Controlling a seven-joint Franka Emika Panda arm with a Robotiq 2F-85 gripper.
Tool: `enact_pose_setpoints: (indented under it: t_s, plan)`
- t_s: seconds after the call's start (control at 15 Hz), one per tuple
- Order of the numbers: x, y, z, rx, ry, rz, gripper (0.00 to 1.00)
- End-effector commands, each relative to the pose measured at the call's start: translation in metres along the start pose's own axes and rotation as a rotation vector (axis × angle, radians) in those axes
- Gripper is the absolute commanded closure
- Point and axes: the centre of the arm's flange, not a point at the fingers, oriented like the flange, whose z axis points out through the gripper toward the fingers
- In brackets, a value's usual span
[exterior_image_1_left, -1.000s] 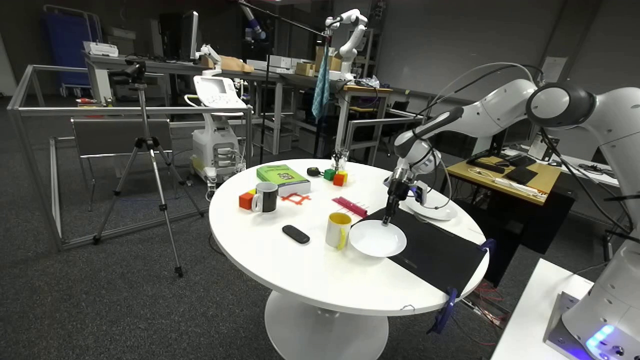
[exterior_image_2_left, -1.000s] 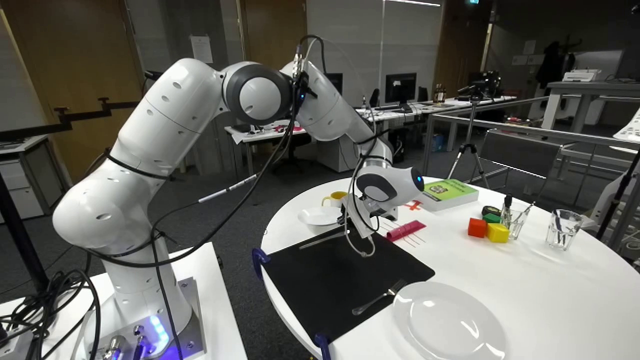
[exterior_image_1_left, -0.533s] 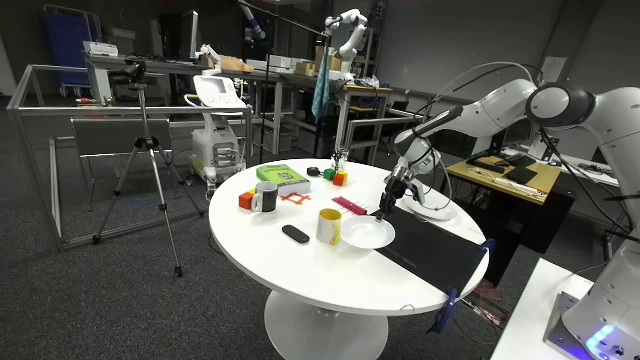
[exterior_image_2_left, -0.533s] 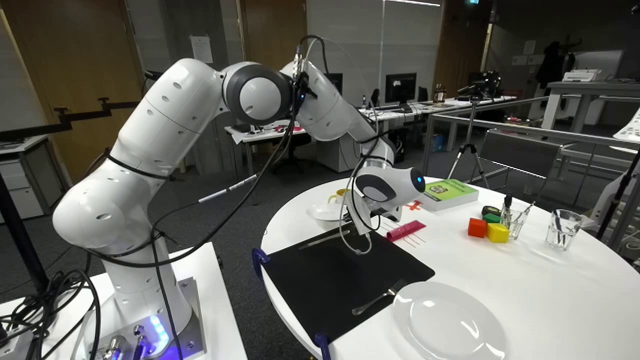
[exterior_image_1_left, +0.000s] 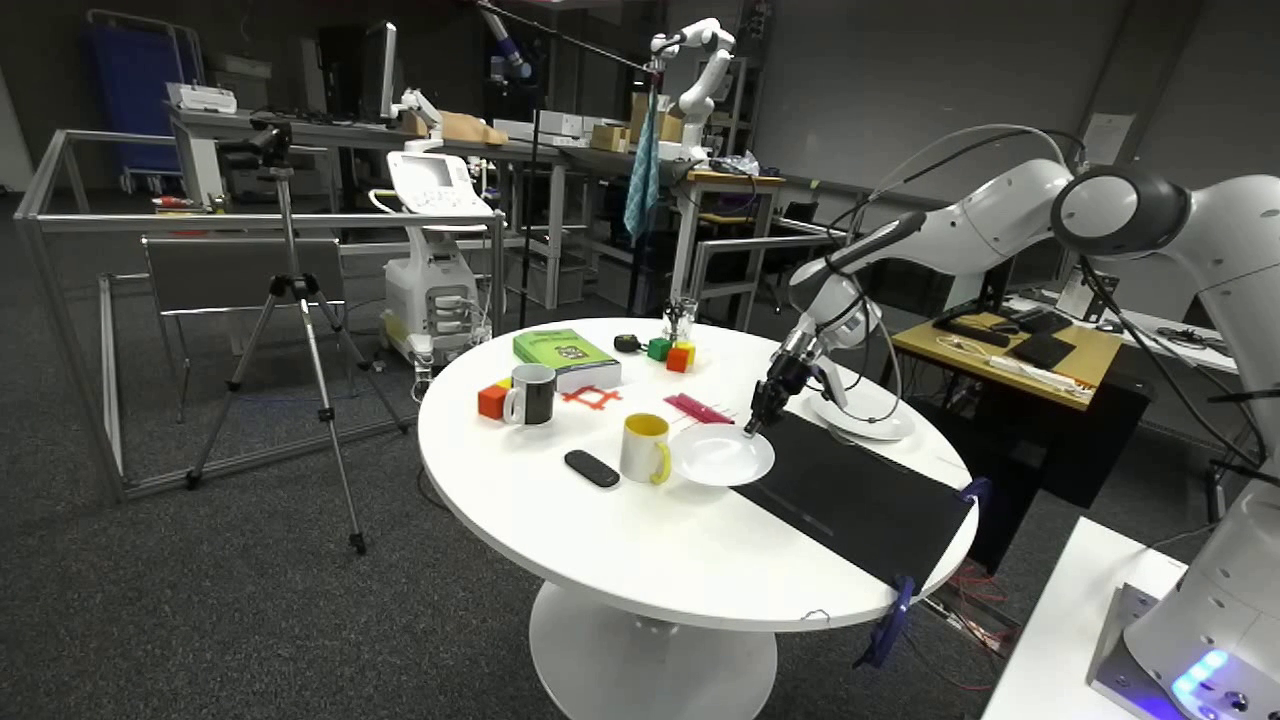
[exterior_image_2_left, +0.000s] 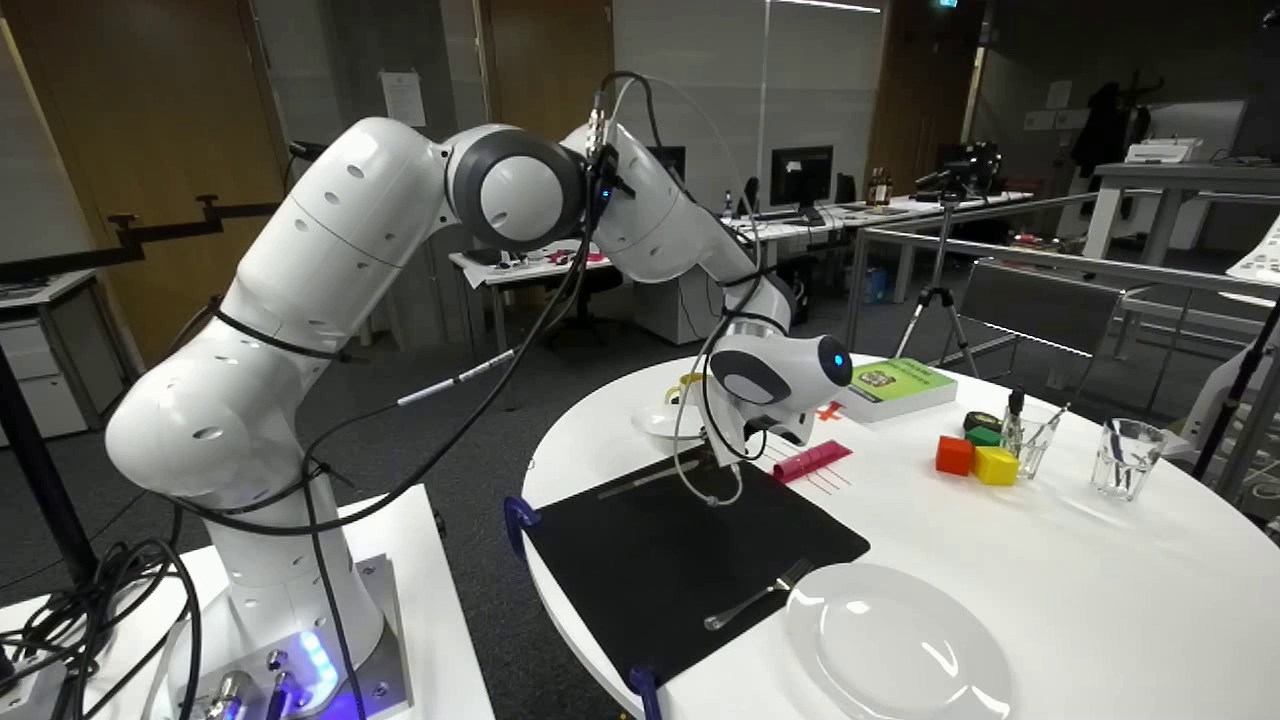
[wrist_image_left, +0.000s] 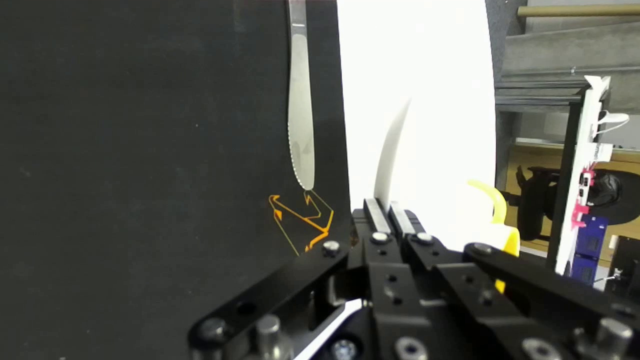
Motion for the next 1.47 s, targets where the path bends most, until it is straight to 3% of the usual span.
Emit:
enact_pose_setpoints:
  t_s: [0.0,0.27,0.93,1.4]
  plan:
    - [0.009,-0.008,-0.004,0.008,0.058,0.040,0.99]
    - [0.003,-0.008,-0.001,-0.007,0.039,0.024,0.99]
    - [-0.032,-0.011,0.025,-0.094,-0.156,-0.100,0.99]
    - [-0.037,-0.017,0.033,-0.045,-0.258,-0.186,0.99]
